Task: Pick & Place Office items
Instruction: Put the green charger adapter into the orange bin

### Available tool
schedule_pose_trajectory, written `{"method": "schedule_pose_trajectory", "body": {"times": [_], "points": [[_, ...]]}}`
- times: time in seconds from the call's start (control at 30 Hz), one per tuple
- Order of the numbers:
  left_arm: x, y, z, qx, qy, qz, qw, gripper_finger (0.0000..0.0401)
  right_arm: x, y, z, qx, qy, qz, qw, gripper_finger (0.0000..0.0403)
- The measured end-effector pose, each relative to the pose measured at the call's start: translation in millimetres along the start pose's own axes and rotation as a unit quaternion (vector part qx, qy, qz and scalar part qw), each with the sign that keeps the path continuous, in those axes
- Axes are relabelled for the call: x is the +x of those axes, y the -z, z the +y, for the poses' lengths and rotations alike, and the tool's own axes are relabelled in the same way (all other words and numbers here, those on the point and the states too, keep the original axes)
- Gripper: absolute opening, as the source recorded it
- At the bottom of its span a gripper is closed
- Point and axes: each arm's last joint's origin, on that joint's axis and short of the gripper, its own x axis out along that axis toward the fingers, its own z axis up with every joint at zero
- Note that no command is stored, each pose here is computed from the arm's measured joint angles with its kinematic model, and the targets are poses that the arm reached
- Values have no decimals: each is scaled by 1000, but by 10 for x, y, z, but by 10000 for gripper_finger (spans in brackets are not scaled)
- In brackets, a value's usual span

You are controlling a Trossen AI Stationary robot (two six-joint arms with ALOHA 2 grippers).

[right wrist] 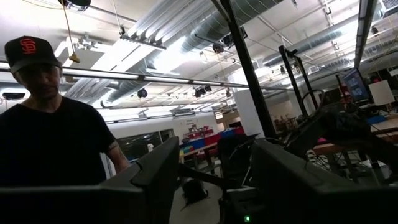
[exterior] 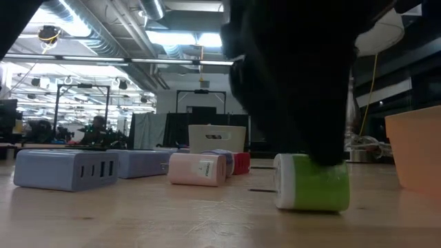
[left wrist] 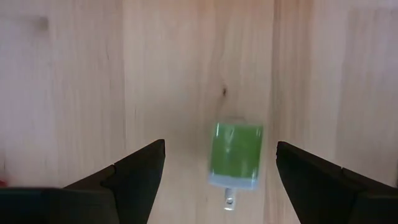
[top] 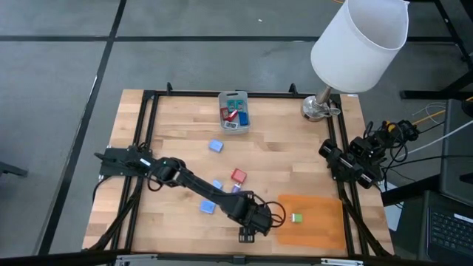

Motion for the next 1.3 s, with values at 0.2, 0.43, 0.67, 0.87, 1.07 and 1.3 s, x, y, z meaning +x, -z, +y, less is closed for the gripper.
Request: {"method": "schedule_pose_trajectory", "body": {"times": [0.2, 0.43, 0.67, 0.87, 1.07, 1.3], "points": [[190, -12, 18, -2, 8, 9, 1000, 295, 0, 5, -2, 0, 1, 3, 1000, 200], [350, 18, 40, -14, 13, 35, 999, 195, 0, 4, -6, -2, 8, 0, 1000, 200], [272, -191, 289, -64, 105, 23, 992, 126, 0, 2, -12, -3, 19, -4, 1000, 200], [-240, -627, 633, -94, 208, -121, 966, 126, 0, 3, -13, -4, 19, -3, 1000, 200], [-570, -875, 940, -118, 236, -227, 938, 126, 0, 11, -13, -3, 16, 2, 1000, 201], [-639, -1070, 1086, -112, 267, -319, 903, 126, 0, 21, -17, -1, 18, 7, 1000, 201]]}}
